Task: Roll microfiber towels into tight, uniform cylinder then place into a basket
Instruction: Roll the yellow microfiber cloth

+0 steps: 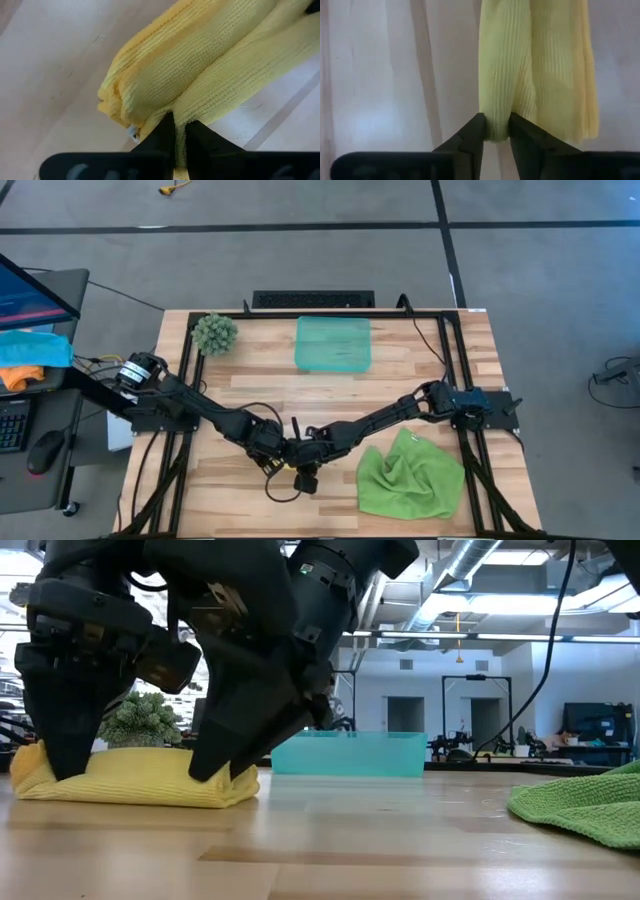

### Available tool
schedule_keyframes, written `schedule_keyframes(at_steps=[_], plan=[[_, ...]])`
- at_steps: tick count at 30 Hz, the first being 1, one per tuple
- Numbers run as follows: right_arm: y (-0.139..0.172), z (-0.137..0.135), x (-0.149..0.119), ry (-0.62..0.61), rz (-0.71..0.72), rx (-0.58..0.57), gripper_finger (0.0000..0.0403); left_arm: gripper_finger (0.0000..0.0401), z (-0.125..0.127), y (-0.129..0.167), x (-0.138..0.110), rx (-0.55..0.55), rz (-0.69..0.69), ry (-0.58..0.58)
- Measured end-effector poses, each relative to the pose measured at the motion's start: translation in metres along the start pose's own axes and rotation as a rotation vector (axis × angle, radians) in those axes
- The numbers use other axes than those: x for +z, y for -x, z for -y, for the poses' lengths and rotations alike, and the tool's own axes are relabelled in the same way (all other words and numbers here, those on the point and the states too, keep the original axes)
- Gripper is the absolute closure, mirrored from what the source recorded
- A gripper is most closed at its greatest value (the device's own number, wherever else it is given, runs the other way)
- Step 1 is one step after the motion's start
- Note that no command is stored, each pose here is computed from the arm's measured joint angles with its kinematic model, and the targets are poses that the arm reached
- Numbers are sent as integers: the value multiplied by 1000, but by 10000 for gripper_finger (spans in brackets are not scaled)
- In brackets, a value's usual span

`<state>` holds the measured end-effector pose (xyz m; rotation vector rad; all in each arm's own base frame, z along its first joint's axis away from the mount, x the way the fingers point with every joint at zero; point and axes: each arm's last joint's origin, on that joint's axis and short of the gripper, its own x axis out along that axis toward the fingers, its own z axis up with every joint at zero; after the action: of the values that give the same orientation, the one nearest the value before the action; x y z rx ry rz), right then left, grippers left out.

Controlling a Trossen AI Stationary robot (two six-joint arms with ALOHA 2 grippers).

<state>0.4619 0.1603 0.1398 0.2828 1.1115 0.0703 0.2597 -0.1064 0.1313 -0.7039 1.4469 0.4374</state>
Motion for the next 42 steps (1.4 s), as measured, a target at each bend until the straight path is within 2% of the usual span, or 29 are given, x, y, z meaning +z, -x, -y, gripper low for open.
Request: schedule_keyframes(at_steps=[7,13,17,21,24,25,30,35,42], plan=[[13,-2,-4,19,19,-155,296,390,-1,0,0,8,-1,0],[40,-8,-13,103,1,-327,295,390,-1,0,-1,7,-3,-1],[49,-22,-13,269,38,-322,295,390,0,0,-1,6,-5,-1],[49,-47,-7,457,180,-234,295,390,0,0,-1,5,-6,0],[37,-53,-5,535,234,-209,295,390,0,0,-1,3,-7,-1],[33,-51,-8,547,210,-219,295,390,0,0,-1,2,-7,-1],[25,-40,-5,518,232,-221,294,390,0,0,-1,0,-10,-1],[9,-25,-8,499,186,-209,294,390,0,0,-1,-6,-16,-2],[-6,-8,-8,401,141,-228,294,389,0,0,-1,-8,-24,-13]])
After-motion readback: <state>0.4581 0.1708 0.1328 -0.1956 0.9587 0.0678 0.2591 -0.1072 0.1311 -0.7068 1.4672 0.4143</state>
